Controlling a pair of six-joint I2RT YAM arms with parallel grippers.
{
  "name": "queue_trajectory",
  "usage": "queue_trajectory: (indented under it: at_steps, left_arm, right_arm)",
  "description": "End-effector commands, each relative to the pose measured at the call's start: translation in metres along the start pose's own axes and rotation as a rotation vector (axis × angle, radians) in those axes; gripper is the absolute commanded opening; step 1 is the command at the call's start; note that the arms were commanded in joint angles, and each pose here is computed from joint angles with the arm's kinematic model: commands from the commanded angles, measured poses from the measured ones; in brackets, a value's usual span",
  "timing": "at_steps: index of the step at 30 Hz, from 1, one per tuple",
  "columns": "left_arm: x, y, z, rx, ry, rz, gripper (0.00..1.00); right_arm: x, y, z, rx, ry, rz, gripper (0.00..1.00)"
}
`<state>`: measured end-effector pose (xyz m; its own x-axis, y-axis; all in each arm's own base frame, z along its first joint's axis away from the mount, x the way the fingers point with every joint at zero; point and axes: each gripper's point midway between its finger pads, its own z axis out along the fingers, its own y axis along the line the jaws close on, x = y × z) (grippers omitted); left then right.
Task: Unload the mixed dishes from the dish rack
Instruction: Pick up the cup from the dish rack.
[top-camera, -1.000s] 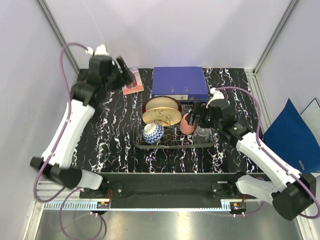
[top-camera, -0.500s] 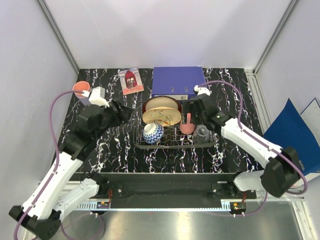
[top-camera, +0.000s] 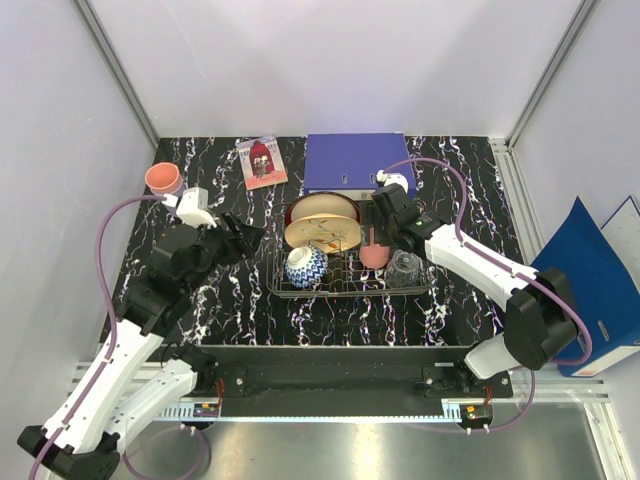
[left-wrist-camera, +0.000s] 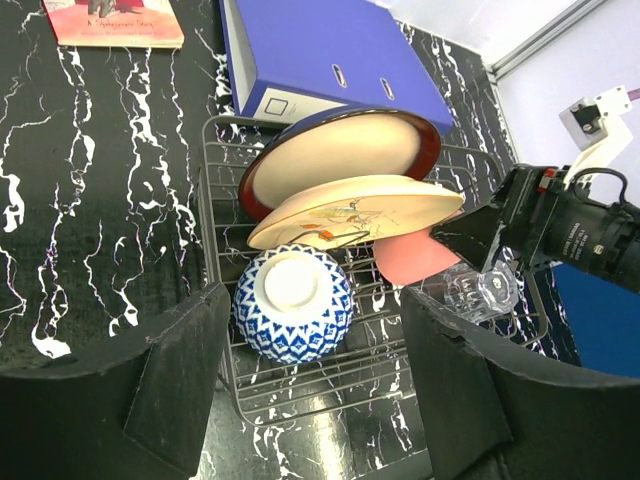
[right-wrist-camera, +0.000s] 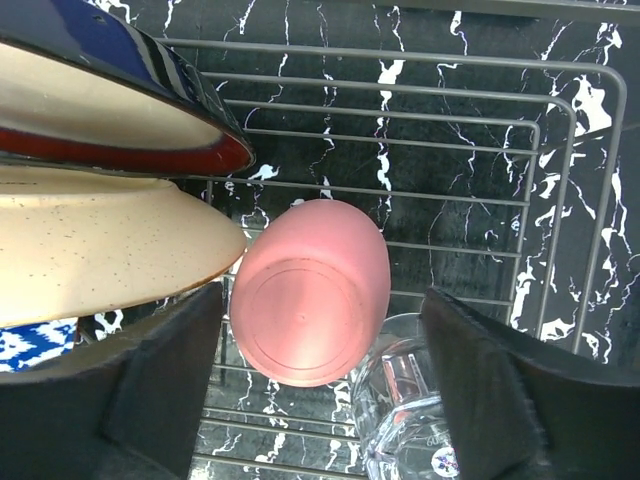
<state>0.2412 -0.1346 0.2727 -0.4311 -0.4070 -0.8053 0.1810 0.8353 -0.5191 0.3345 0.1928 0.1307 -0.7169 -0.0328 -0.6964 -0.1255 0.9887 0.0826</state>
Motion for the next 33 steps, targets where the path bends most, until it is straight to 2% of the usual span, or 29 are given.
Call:
queue_trajectory:
  at_steps: [1,4,5,6,8,9,11,13,22,26,27,29,30,32,33]
  left_arm:
    - [-0.002,-0.008,0.006,0.039,-0.004,0.014,0.72]
    - [0.0,-0.008,0.009,0.037,0.008,0.008,0.71]
    - [0.001,-0.008,0.009,0.036,0.009,0.008,0.71]
    - [0.001,-0.008,0.009,0.036,0.009,0.007,0.71]
    - [0.0,-0.008,0.009,0.034,0.006,0.007,0.71]
    - [0.001,-0.007,0.009,0.031,0.008,0.007,0.71]
    - [0.0,-0.006,0.01,0.027,0.003,0.007,0.71]
    - [0.001,-0.005,0.01,0.022,0.006,0.005,0.71]
    - [-0.006,-0.011,0.015,0.034,-0.001,0.006,0.71]
    - [-0.008,-0.022,0.021,0.073,0.007,-0.014,0.71]
    - [-0.014,-0.028,0.023,0.096,-0.013,-0.023,0.71]
    - [-0.01,-0.05,0.023,0.206,0.02,-0.04,0.71]
    - [-0.019,-0.064,0.022,0.274,-0.005,-0.066,0.71]
    - [-0.015,-0.086,0.02,0.389,0.032,-0.118,0.71]
    - [-0.022,-0.098,0.019,0.458,0.007,-0.134,0.71]
  right_arm:
    - [-0.01,0.002,0.001,0.015,-0.041,-0.007,0.72]
    - [-0.01,0.003,0.002,0.012,-0.041,-0.008,0.53]
    - [-0.011,0.002,0.002,0.012,-0.043,-0.007,0.39]
    - [-0.01,0.002,0.002,0.011,-0.041,-0.007,0.33]
    - [-0.01,0.002,0.001,0.01,-0.045,-0.001,0.22]
    - [-0.01,0.002,-0.002,0.006,-0.047,0.001,0.21]
    - [-0.011,0.002,-0.007,-0.001,-0.049,0.01,0.08]
    - [-0.021,0.004,-0.02,-0.018,-0.08,0.031,0.0]
    - [-0.088,0.02,-0.139,-0.208,-0.259,0.122,0.0]
    - [-0.117,0.022,-0.189,-0.318,-0.424,0.189,0.0]
    - [-0.109,0.022,-0.181,-0.325,-0.423,0.197,0.0]
    - [-0.116,0.03,-0.192,-0.413,-0.48,0.24,0.0]
    - [-0.105,0.035,-0.184,-0.449,-0.456,0.282,0.0]
    - [-0.117,0.053,-0.206,-0.63,-0.519,0.362,0.0]
    - [-0.107,0.057,-0.197,-0.674,-0.502,0.384,0.0]
